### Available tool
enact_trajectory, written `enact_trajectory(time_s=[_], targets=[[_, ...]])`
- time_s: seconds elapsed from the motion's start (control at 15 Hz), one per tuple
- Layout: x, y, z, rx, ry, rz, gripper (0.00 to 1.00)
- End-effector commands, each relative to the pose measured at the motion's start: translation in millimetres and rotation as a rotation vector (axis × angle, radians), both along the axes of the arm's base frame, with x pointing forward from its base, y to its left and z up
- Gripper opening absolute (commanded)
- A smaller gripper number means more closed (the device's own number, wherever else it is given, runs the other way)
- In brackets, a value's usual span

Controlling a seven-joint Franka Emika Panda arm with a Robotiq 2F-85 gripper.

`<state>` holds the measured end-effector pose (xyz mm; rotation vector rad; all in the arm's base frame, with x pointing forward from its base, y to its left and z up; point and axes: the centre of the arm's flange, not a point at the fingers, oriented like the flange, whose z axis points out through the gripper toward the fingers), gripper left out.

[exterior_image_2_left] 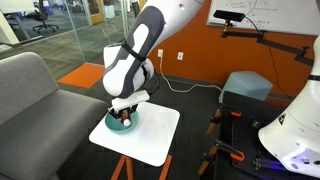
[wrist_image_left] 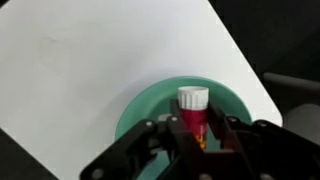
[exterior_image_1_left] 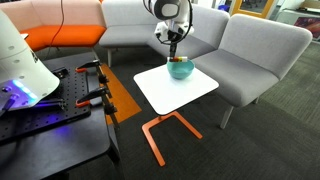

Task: Put the glue stick in the bowl

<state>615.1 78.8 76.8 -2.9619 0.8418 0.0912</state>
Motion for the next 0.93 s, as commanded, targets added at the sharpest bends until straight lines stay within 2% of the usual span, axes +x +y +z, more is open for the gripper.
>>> enact_trajectory(time_s=[0.0, 0.27, 0.33, 0.4, 0.53, 0.8, 0.87], targets=[[18.2, 2.0, -10.5, -0.032, 0.018, 0.025, 0.08], [20.0, -0.4, -16.3, -0.056, 0.028, 0.03, 0.11], [17.3, -1.4, -15.6, -0.058, 0.036, 0.029, 0.58], [15.2, -1.9, -15.1, -0.058, 0.048, 0.023, 0.59], [9.9, -1.9, -11.7, -0.047, 0.052, 0.028, 0.72], [5.2, 3.0, 10.7, -0.079, 0.001, 0.04, 1.0], [5.1, 4.8, 18.6, -0.09, -0.001, 0.049, 1.0]])
